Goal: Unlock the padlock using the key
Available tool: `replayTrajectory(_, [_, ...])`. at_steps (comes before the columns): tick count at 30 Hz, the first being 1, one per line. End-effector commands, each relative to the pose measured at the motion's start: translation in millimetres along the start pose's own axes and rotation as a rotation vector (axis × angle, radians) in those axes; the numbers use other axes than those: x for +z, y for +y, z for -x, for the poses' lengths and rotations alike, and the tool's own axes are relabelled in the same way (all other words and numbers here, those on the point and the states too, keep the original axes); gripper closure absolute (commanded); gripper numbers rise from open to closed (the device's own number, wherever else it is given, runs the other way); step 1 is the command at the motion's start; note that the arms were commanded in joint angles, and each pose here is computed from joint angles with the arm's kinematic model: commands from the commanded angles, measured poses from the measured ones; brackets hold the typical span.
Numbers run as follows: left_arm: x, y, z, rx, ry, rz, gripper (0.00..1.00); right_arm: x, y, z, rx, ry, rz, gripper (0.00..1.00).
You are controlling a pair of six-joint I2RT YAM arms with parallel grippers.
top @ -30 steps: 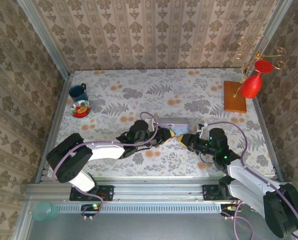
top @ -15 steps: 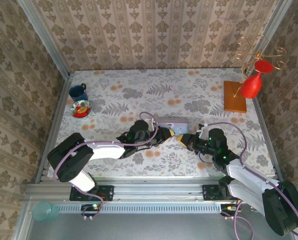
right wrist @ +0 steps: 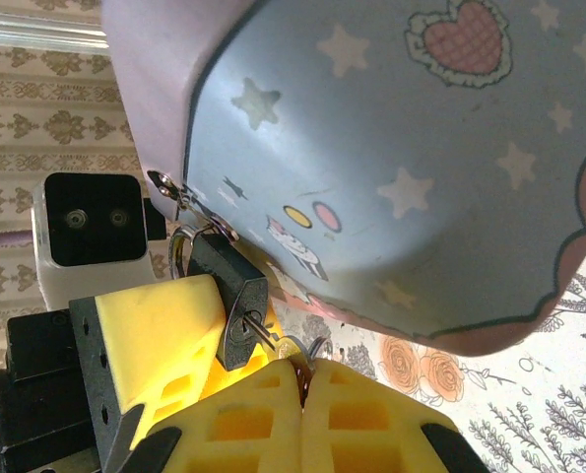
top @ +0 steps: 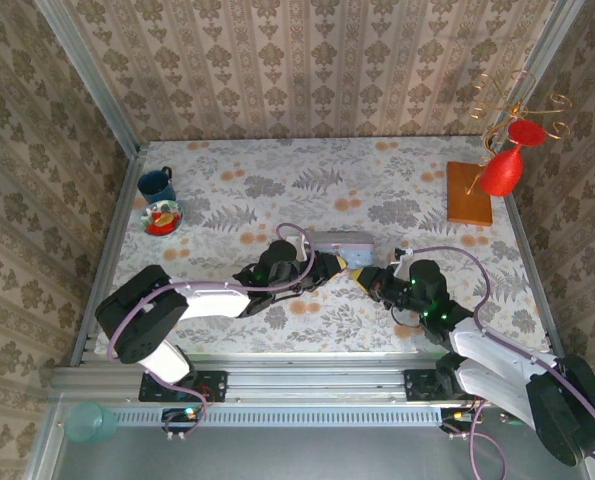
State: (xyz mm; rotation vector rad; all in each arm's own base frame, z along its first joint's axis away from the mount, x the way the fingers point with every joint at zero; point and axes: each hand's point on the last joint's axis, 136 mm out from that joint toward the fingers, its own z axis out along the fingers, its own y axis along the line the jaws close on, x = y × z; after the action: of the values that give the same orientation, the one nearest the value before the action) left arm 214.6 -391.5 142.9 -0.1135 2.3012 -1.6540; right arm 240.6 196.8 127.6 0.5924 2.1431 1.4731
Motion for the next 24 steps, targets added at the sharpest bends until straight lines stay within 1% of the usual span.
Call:
replayTrajectory(1, [8, -44, -27, 0.062, 0.119, -0.144, 1.00, 0, 38, -7, -0.065, 0.013, 0.140, 1.00])
replayTrajectory(13, [10, -32, -33, 0.077, 0.139, -0.107, 1.00, -2, 46, -5, -0.043, -0.001, 0.162, 1.00])
replayTrajectory(24, [6, -6, -45, 0.101, 0.172, -0.028, 1.00, -4, 60, -2, -0.023, -0.001, 0.188, 1.00])
